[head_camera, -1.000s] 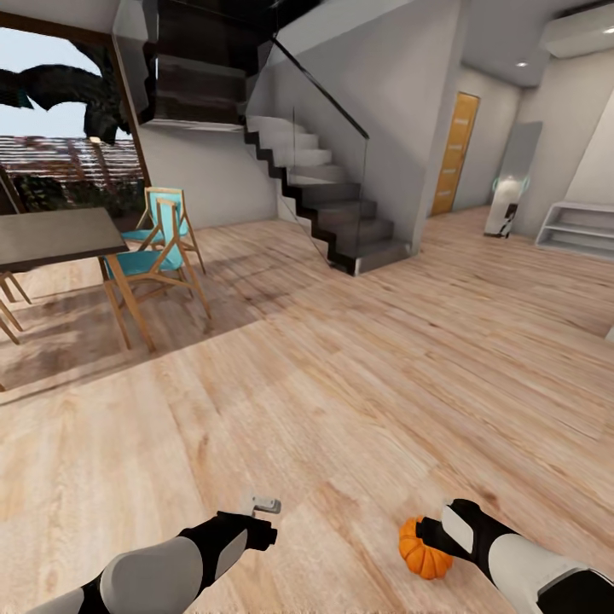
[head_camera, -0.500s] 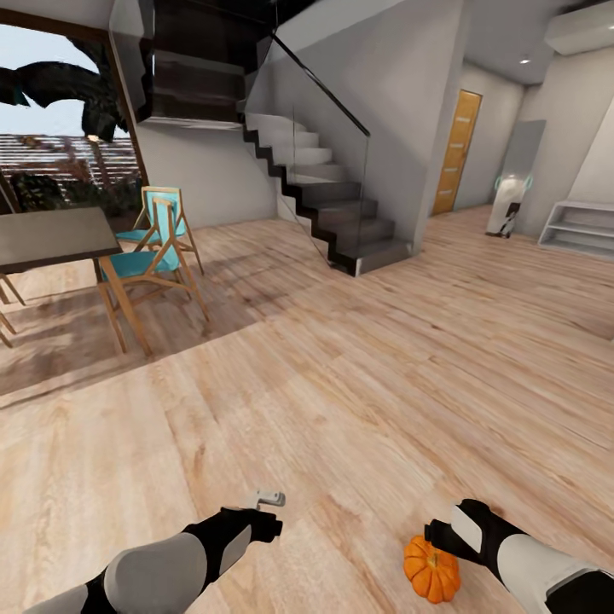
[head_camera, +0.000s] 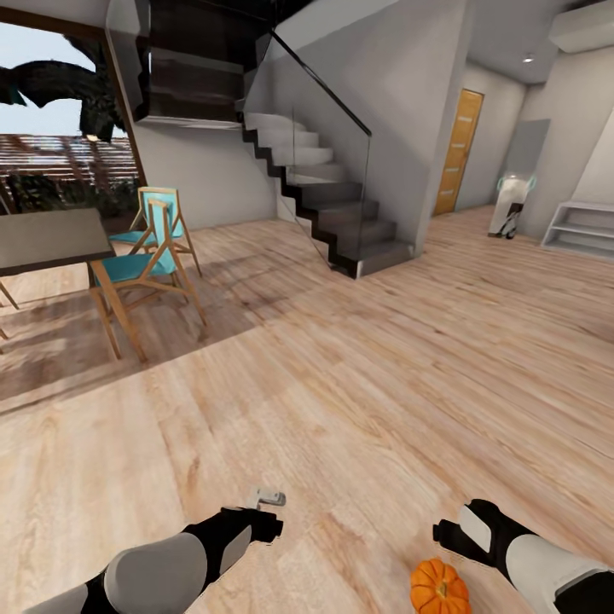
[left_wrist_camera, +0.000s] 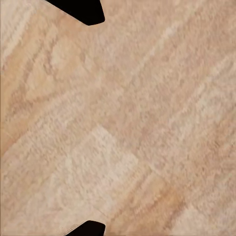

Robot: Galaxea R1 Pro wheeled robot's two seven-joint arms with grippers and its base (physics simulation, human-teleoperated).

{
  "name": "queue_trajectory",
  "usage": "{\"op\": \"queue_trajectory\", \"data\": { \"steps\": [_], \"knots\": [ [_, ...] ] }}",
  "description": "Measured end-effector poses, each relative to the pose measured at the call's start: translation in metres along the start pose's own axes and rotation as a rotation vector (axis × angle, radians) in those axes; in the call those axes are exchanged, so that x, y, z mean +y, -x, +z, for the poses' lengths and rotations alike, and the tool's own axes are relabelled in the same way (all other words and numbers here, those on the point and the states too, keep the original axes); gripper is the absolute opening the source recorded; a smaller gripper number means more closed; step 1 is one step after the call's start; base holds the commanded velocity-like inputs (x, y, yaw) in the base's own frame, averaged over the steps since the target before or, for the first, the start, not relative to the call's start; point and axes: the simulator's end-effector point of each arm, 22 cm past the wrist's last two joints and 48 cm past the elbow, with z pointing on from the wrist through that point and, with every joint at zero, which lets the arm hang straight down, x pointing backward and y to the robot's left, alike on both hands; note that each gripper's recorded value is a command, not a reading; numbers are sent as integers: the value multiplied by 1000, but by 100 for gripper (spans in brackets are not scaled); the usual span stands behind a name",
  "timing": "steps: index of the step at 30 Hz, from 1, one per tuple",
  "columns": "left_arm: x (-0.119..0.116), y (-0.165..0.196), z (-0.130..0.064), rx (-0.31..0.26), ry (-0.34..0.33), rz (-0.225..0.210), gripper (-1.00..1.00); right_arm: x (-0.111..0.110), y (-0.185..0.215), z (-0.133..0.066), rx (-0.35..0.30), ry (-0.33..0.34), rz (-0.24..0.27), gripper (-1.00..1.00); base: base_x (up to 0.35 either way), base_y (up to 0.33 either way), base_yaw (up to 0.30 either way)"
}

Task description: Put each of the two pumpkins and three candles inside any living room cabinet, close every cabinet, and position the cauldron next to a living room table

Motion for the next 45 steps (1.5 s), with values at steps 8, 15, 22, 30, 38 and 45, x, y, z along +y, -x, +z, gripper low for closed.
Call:
{"op": "queue_trajectory", "data": {
  "steps": [8,15,22,30,38,45],
  "knots": [
    [0,1,0,-4,-1,0,100,0,0,0,-2,0,0,100,102,0,0],
    [-1,-9,7,16,-4,-3,100,-3,-6,9,14,-9,-2,100,8,0,0],
    [-1,-22,17,45,-8,-7,100,-6,-16,20,40,-20,-6,100,0,0,0],
    [-2,-38,27,78,-13,-13,100,-4,-28,32,74,-7,-10,100,0,0,0],
    [-2,-54,37,110,-17,-17,100,-3,-38,44,110,53,-3,100,0,0,0],
    [-3,-68,45,140,-21,-21,100,-1,-47,54,133,71,-2,100,0,0,0]
  ]
}}
